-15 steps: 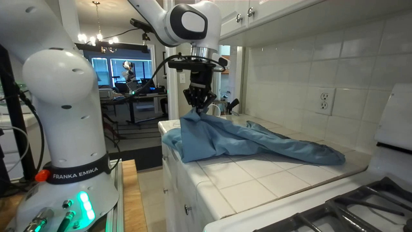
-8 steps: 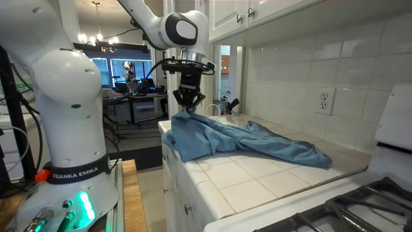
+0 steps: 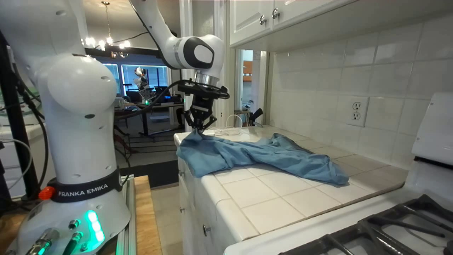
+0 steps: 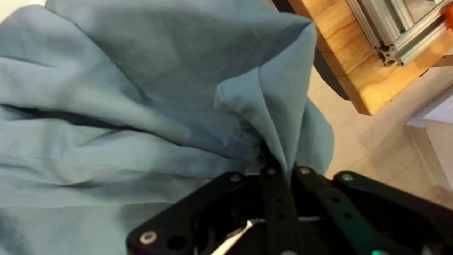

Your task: Fold the blue cloth slightly once

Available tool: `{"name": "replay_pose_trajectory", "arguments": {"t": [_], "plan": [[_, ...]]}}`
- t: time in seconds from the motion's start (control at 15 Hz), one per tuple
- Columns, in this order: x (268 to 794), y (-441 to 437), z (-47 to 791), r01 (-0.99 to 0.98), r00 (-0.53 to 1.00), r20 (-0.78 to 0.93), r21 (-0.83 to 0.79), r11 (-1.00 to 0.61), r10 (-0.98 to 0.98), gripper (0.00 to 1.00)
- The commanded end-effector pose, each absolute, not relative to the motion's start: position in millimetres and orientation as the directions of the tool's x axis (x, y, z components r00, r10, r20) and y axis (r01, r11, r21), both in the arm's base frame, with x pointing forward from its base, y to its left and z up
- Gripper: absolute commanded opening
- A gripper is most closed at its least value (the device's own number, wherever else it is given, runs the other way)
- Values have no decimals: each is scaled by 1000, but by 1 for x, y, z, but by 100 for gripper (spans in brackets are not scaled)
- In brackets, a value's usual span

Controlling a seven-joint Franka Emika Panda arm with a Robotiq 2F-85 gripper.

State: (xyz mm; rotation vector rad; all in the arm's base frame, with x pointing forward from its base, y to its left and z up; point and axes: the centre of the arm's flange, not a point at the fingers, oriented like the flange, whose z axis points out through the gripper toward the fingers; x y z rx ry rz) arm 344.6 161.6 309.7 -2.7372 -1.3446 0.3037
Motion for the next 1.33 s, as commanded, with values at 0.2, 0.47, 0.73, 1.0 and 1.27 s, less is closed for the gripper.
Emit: {"name": "replay_pose_trajectory", "arguments": {"t": [0.2, 0.47, 0.73, 1.0, 1.27], "plan": [[373, 184, 261, 806, 542, -146, -187, -561, 827, 1], [386, 184, 263, 789, 573, -147, -167, -591, 806, 41], [395, 150, 331, 719, 667, -89, -183, -670, 740, 69], [404, 96, 387, 588, 800, -7, -189, -787, 600, 98], [423, 2, 385, 417, 909, 56, -155, -895, 414, 100]]}}
